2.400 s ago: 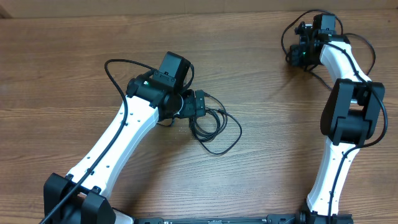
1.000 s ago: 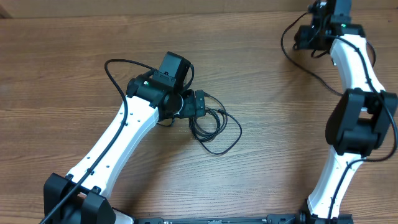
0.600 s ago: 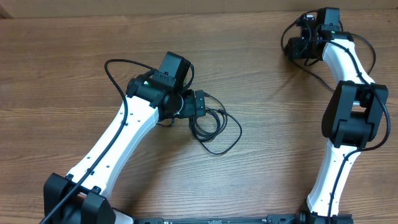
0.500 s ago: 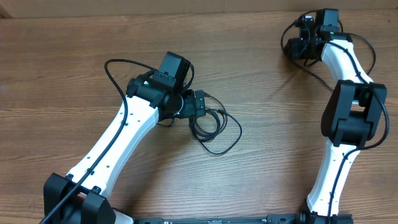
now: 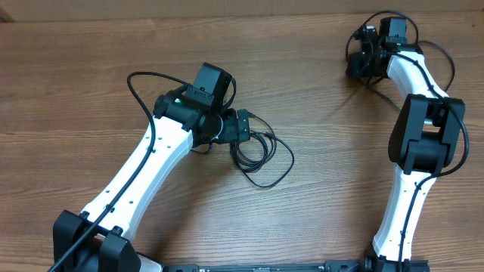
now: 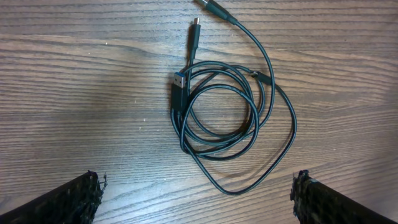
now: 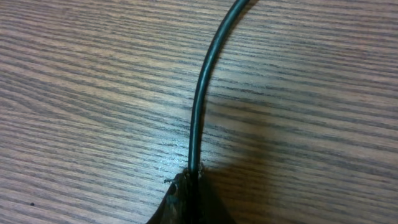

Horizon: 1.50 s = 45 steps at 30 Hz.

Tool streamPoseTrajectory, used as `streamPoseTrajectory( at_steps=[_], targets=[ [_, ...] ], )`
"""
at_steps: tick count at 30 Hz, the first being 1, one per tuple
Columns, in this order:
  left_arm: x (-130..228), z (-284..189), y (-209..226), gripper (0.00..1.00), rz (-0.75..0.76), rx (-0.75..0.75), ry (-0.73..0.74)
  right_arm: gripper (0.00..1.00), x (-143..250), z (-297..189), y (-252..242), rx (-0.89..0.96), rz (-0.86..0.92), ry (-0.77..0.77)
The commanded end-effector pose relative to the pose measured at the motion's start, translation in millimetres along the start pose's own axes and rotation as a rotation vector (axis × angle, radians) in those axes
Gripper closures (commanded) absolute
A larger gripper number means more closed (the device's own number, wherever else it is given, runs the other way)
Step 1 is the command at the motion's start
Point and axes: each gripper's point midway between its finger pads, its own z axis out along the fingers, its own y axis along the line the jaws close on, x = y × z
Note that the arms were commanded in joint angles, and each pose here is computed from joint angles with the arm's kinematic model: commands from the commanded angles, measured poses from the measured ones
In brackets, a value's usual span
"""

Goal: Untangle cables

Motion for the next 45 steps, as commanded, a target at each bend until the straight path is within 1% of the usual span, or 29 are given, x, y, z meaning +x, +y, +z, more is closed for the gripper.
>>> streamPoseTrajectory(
  at_steps=[1, 4, 5, 7, 9, 12, 17, 20, 23, 24, 25, 26, 29, 30, 31, 32, 33, 35, 40, 41, 43, 45],
  targets=[
    [-1.9, 0.2, 3.9, 0.0, -0.011, -0.014, -0.008, 0.96, 12.9, 11.8, 1.0, -0.011, 0.03, 0.038],
    [-1.9, 0.2, 3.9, 0.0, -0.011, -0.014, -0.008, 0.96, -0.3, 2.2, 0.1, -0.003, 0.1, 0.005],
    [-1.9, 0.2, 3.9, 0.0, -0.011, -0.014, -0.008, 0.96, -14.1, -8.8, 0.1, 0.0, 0.152, -0.029],
    [-1.9, 0.2, 3.9, 0.0, -0.011, -0.014, -0.008, 0.96, -33.9, -27.4, -1.0, 0.005, 0.204, -0.081],
    [-1.9, 0.2, 3.9, 0.0, -0.011, -0.014, -0.008, 0.96, -54.1, -49.9, -0.8, 0.01, 0.228, -0.138],
    [-1.9, 0.2, 3.9, 0.0, -0.011, -0.014, -0.008, 0.96, -82.9, -91.9, 2.5, 0.019, 0.218, -0.221],
    [-1.9, 0.2, 3.9, 0.0, -0.011, -0.014, -0.008, 0.96, -110.2, -151.2, 11.4, 0.028, 0.19, -0.325],
    [-1.9, 0.2, 3.9, 0.0, -0.011, -0.014, -0.008, 0.96, -120.0, -178.3, 16.0, 0.033, 0.177, -0.372],
    [-1.9, 0.2, 3.9, 0.01, -0.011, -0.014, -0.008, 0.96, -123.2, -188.0, 17.7, 0.035, 0.172, -0.389],
    [-1.9, 0.2, 3.9, 0.0, -0.011, -0.014, -0.008, 0.86, -122.5, -187.8, 17.2, 0.039, 0.173, -0.386],
    [-1.9, 0.2, 3.9, 0.01, -0.011, -0.014, -0.008, 0.66, -119.7, -185.2, 14.8, 0.049, 0.174, -0.375],
    [-1.9, 0.2, 3.9, 0.0, -0.011, -0.014, -0.008, 0.59, -116.9, -182.7, 11.6, 0.065, 0.181, -0.365],
    [-2.0, 0.2, 3.9, 0.01, -0.011, -0.013, -0.008, 0.54, -103.0, -174.6, -9.3, 0.18, 0.211, -0.324],
    [-1.9, 0.2, 3.9, 0.01, -0.011, -0.014, -0.008, 0.49, -97.4, -173.8, -20.2, 0.237, 0.225, -0.311],
    [-1.9, 0.2, 3.9, 0.01, -0.011, -0.014, -0.008, 0.33, -90.8, -175.8, -34.7, 0.304, 0.251, -0.296],
    [-1.9, 0.2, 3.9, 0.0, -0.011, -0.014, -0.008, 0.21, -86.3, -177.9, -44.3, 0.346, 0.274, -0.288],
    [-1.9, 0.2, 3.9, 0.0, -0.011, -0.014, -0.008, 0.14, -78.8, -182.3, -60.1, 0.411, 0.33, -0.279],
    [-1.9, 0.2, 3.9, 0.01, -0.011, -0.014, -0.008, 0.07, -63.9, -191.8, -87.8, 0.501, 0.443, -0.271],
    [-2.0, 0.2, 3.9, 0.0, -0.011, -0.013, -0.008, 0.02, -12.2, -206.1, -151.6, 0.579, 0.699, -0.214],
    [-1.9, 0.2, 3.9, 0.0, -0.011, -0.014, -0.008, 0.0, 1.1, -205.7, -163.5, 0.583, 0.742, -0.192],
    [-1.9, 0.2, 3.9, 0.0, -0.011, -0.014, -0.008, 0.0, 22.3, -201.9, -178.7, 0.562, 0.79, -0.146],
    [-1.9, 0.2, 3.9, 0.0, -0.011, -0.014, -0.008, 0.0, 41.1, -191.3, -188.9, 0.486, 0.843, -0.105]
  ],
)
